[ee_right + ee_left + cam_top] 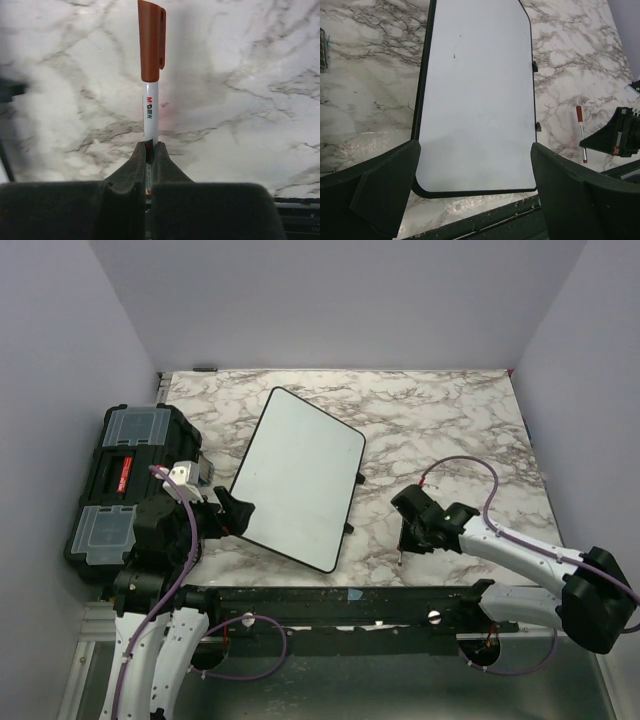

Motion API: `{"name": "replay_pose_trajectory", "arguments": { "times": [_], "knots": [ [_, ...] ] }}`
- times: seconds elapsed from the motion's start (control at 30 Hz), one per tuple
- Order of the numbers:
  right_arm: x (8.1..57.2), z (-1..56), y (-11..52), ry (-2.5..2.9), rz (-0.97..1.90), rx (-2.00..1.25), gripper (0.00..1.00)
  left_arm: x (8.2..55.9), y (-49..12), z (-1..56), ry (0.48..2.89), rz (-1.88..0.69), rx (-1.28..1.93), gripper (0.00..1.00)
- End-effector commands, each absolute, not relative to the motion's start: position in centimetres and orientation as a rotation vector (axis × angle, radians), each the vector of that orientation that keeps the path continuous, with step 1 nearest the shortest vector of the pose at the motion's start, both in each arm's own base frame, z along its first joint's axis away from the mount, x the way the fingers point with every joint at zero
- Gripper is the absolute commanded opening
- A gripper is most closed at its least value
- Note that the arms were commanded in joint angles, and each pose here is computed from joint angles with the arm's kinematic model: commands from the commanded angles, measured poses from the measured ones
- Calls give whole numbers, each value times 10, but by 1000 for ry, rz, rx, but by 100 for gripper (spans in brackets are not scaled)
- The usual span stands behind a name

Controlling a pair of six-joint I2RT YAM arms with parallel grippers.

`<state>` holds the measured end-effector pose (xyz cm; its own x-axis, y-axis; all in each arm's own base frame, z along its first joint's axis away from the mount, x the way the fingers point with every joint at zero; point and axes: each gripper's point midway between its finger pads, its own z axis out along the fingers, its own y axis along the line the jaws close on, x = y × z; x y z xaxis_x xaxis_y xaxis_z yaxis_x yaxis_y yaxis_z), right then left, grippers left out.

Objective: Write a sentence on the whiteboard
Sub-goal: Pick up the whiteboard marker at the center of the board.

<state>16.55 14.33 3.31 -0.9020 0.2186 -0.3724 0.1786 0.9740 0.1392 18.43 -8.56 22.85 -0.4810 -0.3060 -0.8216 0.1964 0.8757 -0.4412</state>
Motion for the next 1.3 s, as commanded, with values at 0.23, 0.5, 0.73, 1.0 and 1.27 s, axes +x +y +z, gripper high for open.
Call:
{"name": "replay_pose_trajectory", "arguments": {
  "times": [0.23, 0.5, 0.73, 1.0, 1.27],
  "knots": [
    [164, 110, 216, 2560, 670, -45, 1, 158, -135, 249, 1956, -905, 184, 94],
    [148, 154, 245, 2410, 975, -235, 1, 145, -159, 273, 1942, -1114, 259, 94],
    [133, 185, 263, 2288, 1147, -387, 1, 147, -181, 280, 1991, -1163, 319, 94],
    [117, 211, 267, 2171, 1255, -499, 1, 151, -209, 292, 2026, -1284, 392, 89],
    [109, 221, 262, 2145, 1258, -551, 1, 151, -224, 304, 2067, -1335, 463, 81]
  ]
}}
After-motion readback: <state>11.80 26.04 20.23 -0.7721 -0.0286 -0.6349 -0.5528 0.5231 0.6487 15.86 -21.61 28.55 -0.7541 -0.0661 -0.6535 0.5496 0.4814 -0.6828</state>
